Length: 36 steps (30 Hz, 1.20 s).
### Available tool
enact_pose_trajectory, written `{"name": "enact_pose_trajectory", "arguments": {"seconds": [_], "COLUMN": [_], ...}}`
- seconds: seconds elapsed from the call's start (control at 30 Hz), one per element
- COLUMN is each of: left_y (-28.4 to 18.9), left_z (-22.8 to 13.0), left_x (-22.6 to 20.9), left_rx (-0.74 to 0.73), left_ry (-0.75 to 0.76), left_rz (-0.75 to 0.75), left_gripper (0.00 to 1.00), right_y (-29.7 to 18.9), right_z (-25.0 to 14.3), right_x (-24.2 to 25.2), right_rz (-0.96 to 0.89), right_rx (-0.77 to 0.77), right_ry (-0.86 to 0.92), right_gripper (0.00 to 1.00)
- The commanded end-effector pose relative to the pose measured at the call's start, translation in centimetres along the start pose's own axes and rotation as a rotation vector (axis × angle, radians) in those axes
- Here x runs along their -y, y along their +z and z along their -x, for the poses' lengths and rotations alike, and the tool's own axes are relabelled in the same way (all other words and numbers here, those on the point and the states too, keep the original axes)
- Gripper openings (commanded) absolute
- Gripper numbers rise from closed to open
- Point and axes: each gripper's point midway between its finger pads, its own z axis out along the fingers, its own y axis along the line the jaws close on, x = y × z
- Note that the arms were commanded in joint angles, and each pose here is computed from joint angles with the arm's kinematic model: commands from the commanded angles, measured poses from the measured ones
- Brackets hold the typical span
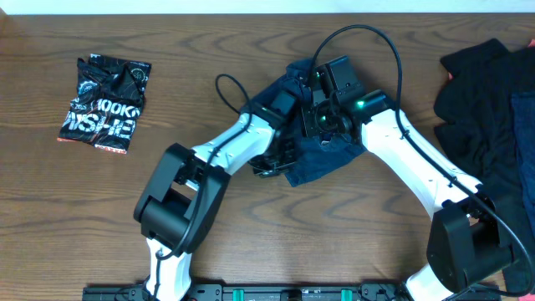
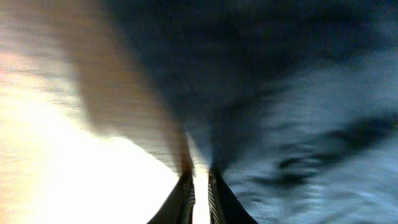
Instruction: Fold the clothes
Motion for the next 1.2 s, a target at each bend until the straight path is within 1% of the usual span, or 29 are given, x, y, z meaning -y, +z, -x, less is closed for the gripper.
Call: {"name": "enact_pose_trajectory", "arguments": {"seconds": [0.0, 0.07, 0.1, 0.17, 0.23, 0.27, 0.37, 0.47, 0.57, 0.63, 0.67, 0.73, 0.77, 0.83, 0.87, 0.93, 1.0, 1.1, 1.17], "left_y": [-2.0, -3.2, -3.9, -4.9, -5.6, -5.7, -5.9, -6.1, -6.3, -6.4, -6.5, -6.6, -6.7, -7.0, -7.2, -7.7, -8.7, -11.0, -12.6], "left_z": [1.6, 2.2, 2.6, 3.3, 4.0, 4.3, 4.9, 5.5, 6.2, 6.6, 6.7, 6.9, 7.1, 7.3, 7.3, 7.5, 7.8, 8.4, 8.8], "left_x": [-2.5, -3.6, -4.1, -4.8, -5.4, -5.7, -6.4, -6.8, -7.0, -7.4, -7.6, -8.2, -8.5, -9.4, -9.8, -10.7, -11.9, -12.6, -11.6], "left_rx": [0.067, 0.103, 0.123, 0.148, 0.161, 0.163, 0.166, 0.176, 0.194, 0.199, 0.2, 0.197, 0.195, 0.191, 0.189, 0.192, 0.222, 0.288, 0.341], "left_ry": [-0.03, -0.051, -0.064, -0.1, -0.132, -0.145, -0.171, -0.188, -0.201, -0.214, -0.223, -0.239, -0.244, -0.256, -0.257, -0.251, -0.273, -0.267, -0.222], "left_rz": [0.049, 0.073, 0.078, 0.073, 0.061, 0.059, 0.058, 0.05, 0.035, 0.032, 0.032, 0.035, 0.037, 0.042, 0.045, 0.051, 0.078, 0.066, 0.02], "left_gripper": [0.15, 0.17, 0.24, 0.31, 0.41, 0.44, 0.44, 0.45, 0.45, 0.46, 0.45, 0.45, 0.46, 0.45, 0.46, 0.45, 0.45, 0.46, 0.46], "right_y": [-0.2, -0.2, -0.3, -0.3, -0.3, -0.4, -0.6, -0.5, -0.5, -0.5, -0.4, -0.5, -0.5, -0.7, -1.0, -1.8, -2.9, -5.2, -6.4], "right_z": [0.6, 0.5, 0.5, 0.5, 0.6, 0.6, 0.2, -0.9, -2.0, -2.8, -3.1, -3.0, -2.8, -2.1, -1.6, 0.0, 2.1, 4.8, 5.1], "right_x": [-1.3, -1.7, -1.8, -1.9, -2.7, -3.3, -4.8, -5.7, -7.7, -9.0, -9.5, -10.3, -10.5, -10.5, -10.3, -9.2, -6.6, 0.0, 3.8], "right_rz": [0.036, 0.056, 0.062, 0.069, 0.116, 0.147, 0.224, 0.242, 0.304, 0.339, 0.345, 0.362, 0.365, 0.367, 0.365, 0.33, 0.233, -0.004, -0.104], "right_rx": [0.01, 0.007, 0.005, 0.004, 0.008, 0.011, 0.001, -0.032, -0.055, -0.065, -0.067, -0.056, -0.047, -0.017, 0.003, 0.053, 0.116, 0.195, 0.203], "right_ry": [-0.019, -0.05, -0.054, -0.061, -0.1, -0.118, -0.195, -0.218, -0.283, -0.34, -0.358, -0.376, -0.38, -0.385, -0.384, -0.371, -0.328, -0.167, -0.103], "right_gripper": [0.01, 0.01, 0.01, 0.01, 0.01, 0.01, 0.01, 0.01, 0.02, 0.18, 0.24, 0.27, 0.33, 0.48, 0.51, 0.51, 0.52, 0.54, 0.52]}}
